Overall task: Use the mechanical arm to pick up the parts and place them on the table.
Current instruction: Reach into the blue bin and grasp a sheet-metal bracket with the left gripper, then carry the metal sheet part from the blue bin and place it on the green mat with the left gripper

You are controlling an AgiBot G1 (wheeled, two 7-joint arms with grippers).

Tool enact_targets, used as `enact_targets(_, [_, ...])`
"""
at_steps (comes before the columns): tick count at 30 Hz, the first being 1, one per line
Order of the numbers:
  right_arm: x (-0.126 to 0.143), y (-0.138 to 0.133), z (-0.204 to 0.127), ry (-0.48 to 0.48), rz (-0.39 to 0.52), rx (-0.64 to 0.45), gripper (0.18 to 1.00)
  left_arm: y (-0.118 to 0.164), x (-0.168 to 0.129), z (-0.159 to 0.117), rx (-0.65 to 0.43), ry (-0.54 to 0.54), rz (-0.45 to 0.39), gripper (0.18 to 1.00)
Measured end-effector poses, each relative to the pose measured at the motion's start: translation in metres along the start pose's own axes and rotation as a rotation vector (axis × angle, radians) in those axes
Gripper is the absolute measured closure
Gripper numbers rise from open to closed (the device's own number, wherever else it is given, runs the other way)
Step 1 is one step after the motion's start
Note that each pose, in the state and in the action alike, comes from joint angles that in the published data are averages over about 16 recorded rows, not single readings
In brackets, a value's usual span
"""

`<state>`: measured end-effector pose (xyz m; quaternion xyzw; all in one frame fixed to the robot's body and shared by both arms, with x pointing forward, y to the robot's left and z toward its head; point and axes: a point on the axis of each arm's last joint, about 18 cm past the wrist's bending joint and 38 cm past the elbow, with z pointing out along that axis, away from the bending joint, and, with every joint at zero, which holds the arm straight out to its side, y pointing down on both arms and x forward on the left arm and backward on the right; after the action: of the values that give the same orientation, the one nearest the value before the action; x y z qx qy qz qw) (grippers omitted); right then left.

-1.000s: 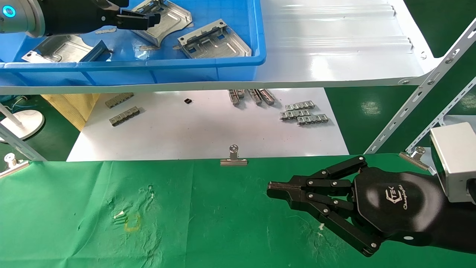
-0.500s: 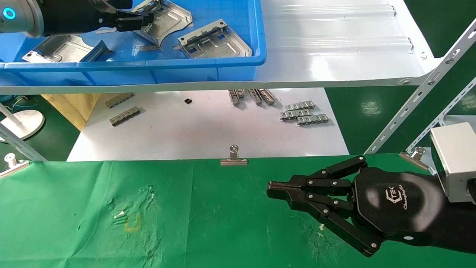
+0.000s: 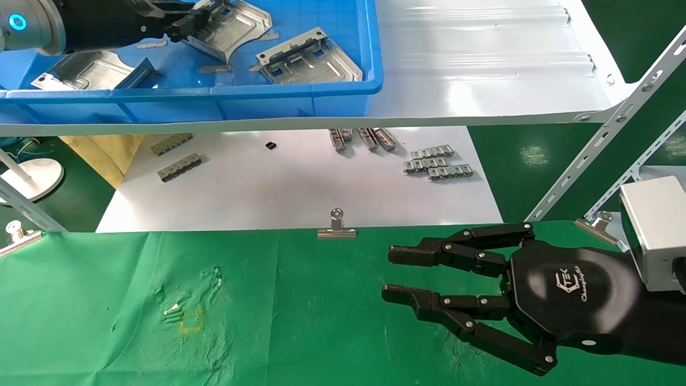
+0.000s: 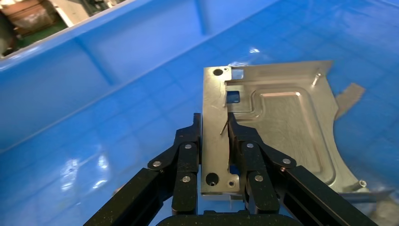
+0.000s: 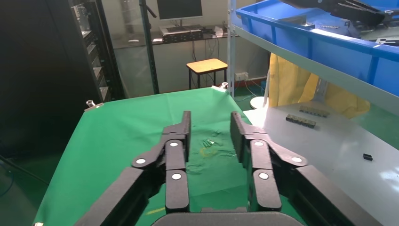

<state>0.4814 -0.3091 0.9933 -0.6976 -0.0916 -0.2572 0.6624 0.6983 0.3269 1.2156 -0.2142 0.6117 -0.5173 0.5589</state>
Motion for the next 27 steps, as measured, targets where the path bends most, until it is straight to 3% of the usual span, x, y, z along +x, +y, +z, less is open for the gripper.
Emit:
enact_targets(4, [0.000,0.000,0.000,0.000,0.000,0.000,0.783,-0.002,-0.003,-0.001,0.009,-0.011,-0.003,0.866])
enact_targets(14, [0.000,0.000,0.000,0.000,0.000,0.000,0.550,-0.016,-0.001,-0.008,0.066,0.028,0.002,0.907])
enact_targets(21, [0.000,0.000,0.000,0.000,0.000,0.000,0.394,-0.028,0.008,-0.026,0.131,0.142,0.021,0.908])
enact_targets(27, [0.000,0.000,0.000,0.000,0.000,0.000,0.292,-0.031,0.021,-0.056,0.199,0.303,0.044,0.908])
